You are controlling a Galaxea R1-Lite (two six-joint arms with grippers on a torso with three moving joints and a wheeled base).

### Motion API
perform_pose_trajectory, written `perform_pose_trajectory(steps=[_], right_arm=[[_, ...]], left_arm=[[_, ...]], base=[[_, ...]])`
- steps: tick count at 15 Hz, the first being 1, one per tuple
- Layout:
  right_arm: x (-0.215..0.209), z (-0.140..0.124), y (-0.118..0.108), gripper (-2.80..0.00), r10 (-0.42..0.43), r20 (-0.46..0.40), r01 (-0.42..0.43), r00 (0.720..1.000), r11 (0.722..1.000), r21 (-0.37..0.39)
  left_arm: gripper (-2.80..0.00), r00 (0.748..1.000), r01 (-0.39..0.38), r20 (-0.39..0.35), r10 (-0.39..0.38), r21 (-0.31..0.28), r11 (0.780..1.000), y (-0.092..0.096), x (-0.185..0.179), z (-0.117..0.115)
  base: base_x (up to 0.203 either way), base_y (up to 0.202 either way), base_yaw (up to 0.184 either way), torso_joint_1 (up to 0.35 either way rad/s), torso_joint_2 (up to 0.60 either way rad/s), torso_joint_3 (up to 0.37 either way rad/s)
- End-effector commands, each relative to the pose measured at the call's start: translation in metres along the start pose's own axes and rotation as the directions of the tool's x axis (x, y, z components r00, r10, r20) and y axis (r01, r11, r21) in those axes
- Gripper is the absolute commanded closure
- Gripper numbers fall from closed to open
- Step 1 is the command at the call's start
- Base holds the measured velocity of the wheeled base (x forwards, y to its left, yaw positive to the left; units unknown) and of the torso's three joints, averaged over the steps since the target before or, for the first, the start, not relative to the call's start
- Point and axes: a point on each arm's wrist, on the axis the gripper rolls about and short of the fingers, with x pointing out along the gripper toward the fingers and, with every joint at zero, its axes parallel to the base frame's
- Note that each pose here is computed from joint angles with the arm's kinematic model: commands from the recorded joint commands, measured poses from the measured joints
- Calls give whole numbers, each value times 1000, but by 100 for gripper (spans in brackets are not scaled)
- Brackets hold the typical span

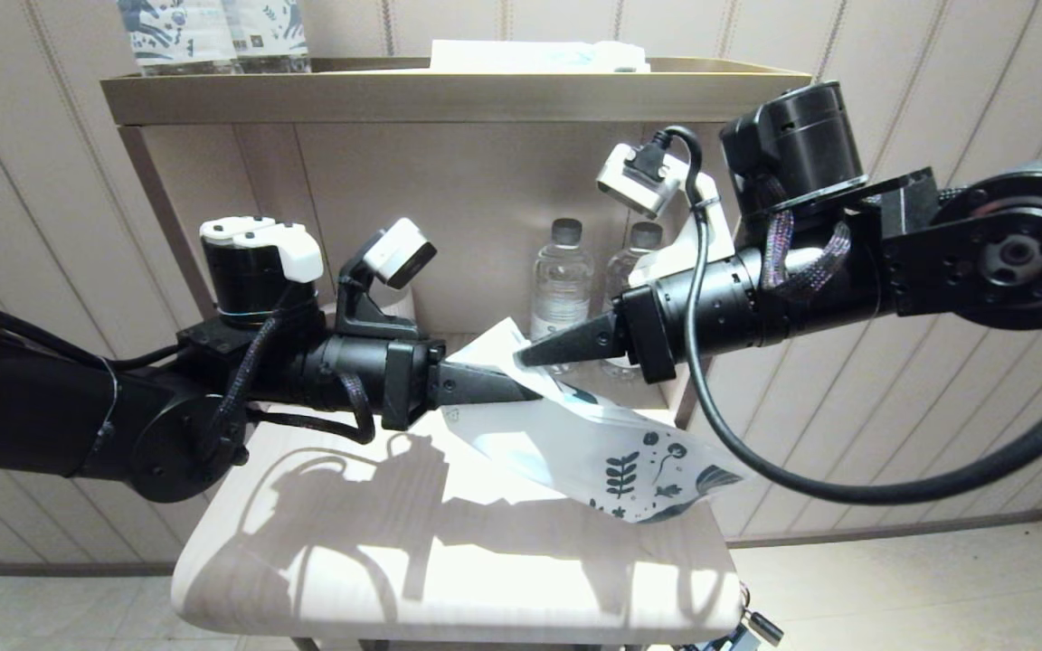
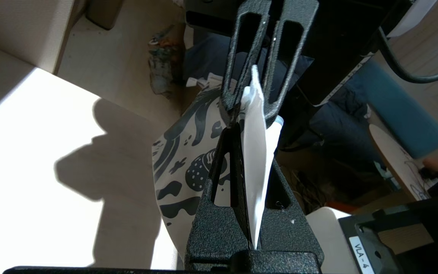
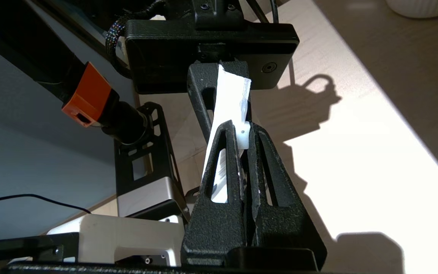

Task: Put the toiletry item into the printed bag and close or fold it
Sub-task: Hand it to the other hand

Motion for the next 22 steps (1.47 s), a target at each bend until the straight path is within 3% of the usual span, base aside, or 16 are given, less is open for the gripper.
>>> perform_pose_trajectory(steps=[1,2,3,9,11,16,19,22], right_arm=[[1,4,2,0,7,9,-7,1000,1000,-9],[1,5,2,0,8,11,-8,1000,1000,-9],[2,5,2,0,11,11,-11,1000,1000,-11],[4,11,2,0,10,18,-10,1000,1000,-20],[7,8,3,0,15,-1,-15,1000,1000,-9],[5,12,7,0,14,-60,-12,998,999,37],[2,15,9,0,-5,-117,9,993,999,33],[1,15,10,0,-32,-125,36,992,999,31]], left_arm=[[0,1000,5,-2,-5,0,1000,-2,0,2],[-89,1000,6,0,-6,6,1000,-4,-1,2],[-280,1000,6,0,-6,11,1000,-5,-2,2],[-280,999,42,-26,-42,-2,999,-2,-3,-1],[-280,999,34,-11,-34,26,999,-2,-10,10],[-280,999,40,-32,-41,-29,999,-4,-27,44],[-280,997,64,-34,-64,8,998,-18,-25,62],[-280,999,36,14,-39,140,989,-53,-45,111]], base=[[0,0,0,0,0,0],[0,0,0,0,0,0],[0,0,0,0,0,0],[0,0,0,0,0,0],[0,0,0,0,0,0],[0,0,0,0,0,0],[0,0,0,0,0,0],[0,0,0,0,0,0]])
